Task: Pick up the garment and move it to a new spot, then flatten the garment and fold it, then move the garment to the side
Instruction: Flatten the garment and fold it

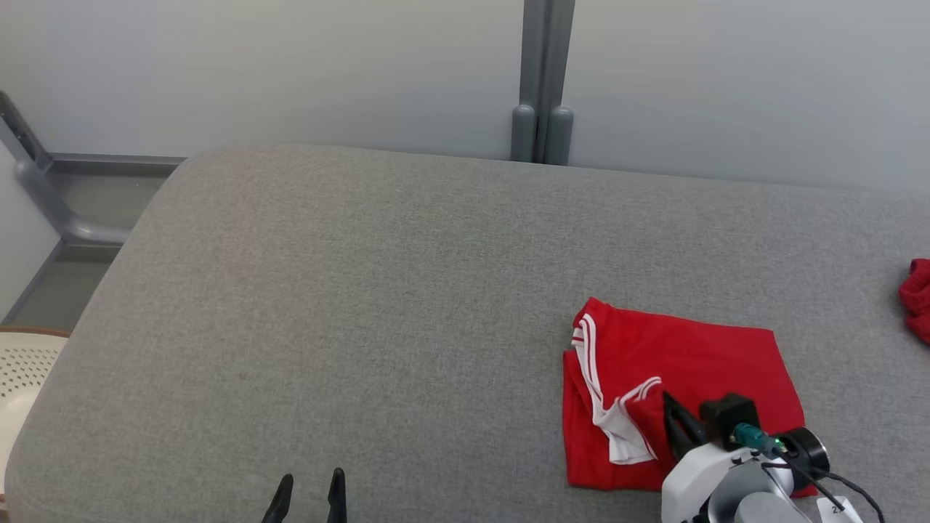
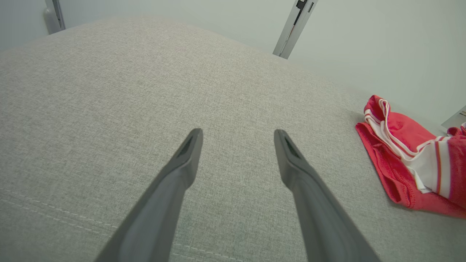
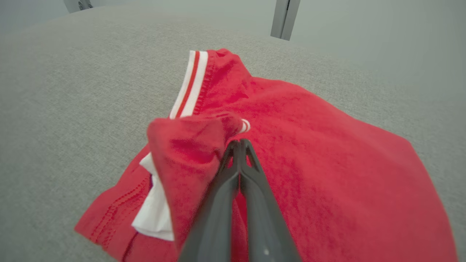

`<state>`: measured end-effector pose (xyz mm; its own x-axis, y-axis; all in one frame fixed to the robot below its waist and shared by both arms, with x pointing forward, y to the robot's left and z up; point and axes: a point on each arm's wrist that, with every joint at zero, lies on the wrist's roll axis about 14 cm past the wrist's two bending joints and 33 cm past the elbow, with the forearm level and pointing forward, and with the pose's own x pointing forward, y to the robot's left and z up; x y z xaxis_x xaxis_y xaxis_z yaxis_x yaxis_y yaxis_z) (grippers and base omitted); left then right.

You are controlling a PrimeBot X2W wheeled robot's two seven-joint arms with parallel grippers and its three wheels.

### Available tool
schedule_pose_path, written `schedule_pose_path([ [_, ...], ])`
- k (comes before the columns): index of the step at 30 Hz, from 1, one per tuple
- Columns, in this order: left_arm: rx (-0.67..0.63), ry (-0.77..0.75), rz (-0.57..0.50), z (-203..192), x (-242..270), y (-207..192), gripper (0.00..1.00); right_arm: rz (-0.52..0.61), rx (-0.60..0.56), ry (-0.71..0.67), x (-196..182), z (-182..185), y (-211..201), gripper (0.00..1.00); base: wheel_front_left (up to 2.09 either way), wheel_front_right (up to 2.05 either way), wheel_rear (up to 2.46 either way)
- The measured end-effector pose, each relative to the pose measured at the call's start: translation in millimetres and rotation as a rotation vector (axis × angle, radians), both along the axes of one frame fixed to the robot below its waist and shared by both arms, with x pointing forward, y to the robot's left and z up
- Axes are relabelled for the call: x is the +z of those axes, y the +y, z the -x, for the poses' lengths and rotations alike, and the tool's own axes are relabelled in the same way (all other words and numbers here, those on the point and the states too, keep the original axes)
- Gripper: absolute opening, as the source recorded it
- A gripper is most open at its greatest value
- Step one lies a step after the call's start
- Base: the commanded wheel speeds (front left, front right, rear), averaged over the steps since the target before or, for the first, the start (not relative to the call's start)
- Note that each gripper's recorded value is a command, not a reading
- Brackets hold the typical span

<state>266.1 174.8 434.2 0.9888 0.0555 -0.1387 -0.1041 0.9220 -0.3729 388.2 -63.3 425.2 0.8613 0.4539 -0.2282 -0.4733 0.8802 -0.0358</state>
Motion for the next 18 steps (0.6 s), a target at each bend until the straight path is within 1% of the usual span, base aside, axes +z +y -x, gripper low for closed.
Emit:
schedule_pose_path([
  [6,0.023,0.006,0.001,3.3,-1.5,5.9,1.00,0.008,0.156,0.043,-15.8,33.9,39.1,0.00,0.00,0.00,0.00],
  [10,0.021,0.005,0.009,1.0,-1.1,5.0,1.00,-0.019,0.206,0.063,-17.7,48.9,52.7,0.00,0.00,0.00,0.00],
  [13,0.014,0.002,0.011,-2.3,0.1,3.9,1.00,-0.061,0.185,0.028,-2.9,43.2,48.3,0.00,0.00,0.00,0.00],
  [16,0.008,-0.005,0.006,-6.7,2.4,4.2,1.00,-0.107,0.107,-0.055,24.9,27.0,25.1,0.00,0.00,0.00,0.00],
  [18,0.003,-0.011,0.003,-9.7,4.0,3.9,1.00,-0.122,0.043,-0.097,36.9,22.2,4.0,0.00,0.00,0.00,0.00],
])
